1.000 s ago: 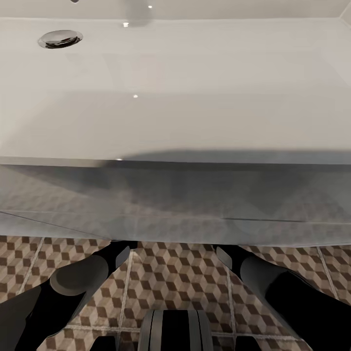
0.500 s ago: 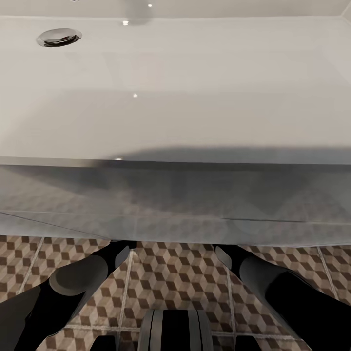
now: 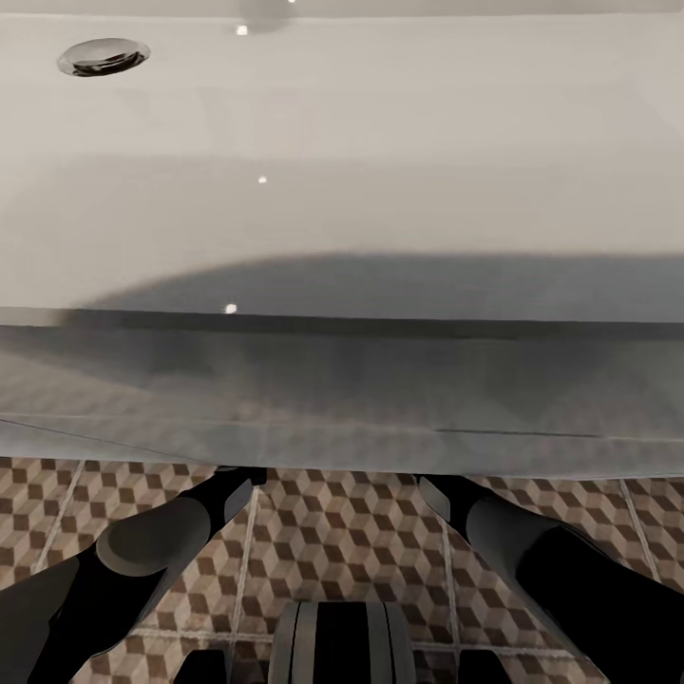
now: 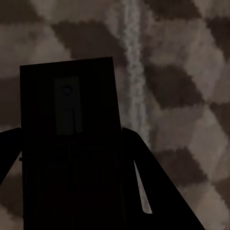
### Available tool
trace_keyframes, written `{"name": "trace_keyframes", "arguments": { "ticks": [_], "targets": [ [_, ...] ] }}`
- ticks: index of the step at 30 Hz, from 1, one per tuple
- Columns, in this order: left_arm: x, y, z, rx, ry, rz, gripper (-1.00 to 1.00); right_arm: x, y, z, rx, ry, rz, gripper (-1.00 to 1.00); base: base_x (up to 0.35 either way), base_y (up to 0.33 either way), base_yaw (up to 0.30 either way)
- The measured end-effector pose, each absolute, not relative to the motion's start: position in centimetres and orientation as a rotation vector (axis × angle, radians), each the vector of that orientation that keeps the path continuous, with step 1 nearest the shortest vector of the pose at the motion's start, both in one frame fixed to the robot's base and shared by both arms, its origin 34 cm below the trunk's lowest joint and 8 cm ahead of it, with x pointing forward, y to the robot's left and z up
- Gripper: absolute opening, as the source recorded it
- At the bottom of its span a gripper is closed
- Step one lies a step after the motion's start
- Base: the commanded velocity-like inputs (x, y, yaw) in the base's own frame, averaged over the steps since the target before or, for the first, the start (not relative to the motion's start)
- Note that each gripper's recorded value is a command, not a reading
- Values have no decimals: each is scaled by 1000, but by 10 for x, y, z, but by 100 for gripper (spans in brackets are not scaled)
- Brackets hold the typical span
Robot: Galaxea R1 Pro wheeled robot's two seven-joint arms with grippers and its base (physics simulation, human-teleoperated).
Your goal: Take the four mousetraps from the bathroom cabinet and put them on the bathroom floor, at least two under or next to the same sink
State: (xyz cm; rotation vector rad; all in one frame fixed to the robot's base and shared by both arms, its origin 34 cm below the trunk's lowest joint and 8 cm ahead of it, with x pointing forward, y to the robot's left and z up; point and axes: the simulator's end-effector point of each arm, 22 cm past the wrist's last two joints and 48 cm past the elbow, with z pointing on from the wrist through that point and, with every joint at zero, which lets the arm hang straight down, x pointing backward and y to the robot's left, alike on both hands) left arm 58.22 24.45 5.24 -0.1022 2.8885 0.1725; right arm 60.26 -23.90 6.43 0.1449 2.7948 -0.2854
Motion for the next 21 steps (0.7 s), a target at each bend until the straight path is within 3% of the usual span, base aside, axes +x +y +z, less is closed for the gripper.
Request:
{"name": "trace_keyframes", "arguments": {
  "ticks": [5,11,21],
  "targets": [
    [581,244,51,-102,2891,173,-100,603,-239,63,142,2795,-286,-100,0,0,0],
    [581,245,51,-102,2890,174,-100,612,-239,66,127,2781,-284,-100,0,0,-175],
    [581,246,50,-103,2890,175,-100,613,-240,66,145,2781,-282,-100,0,0,-17]
  ]
}}
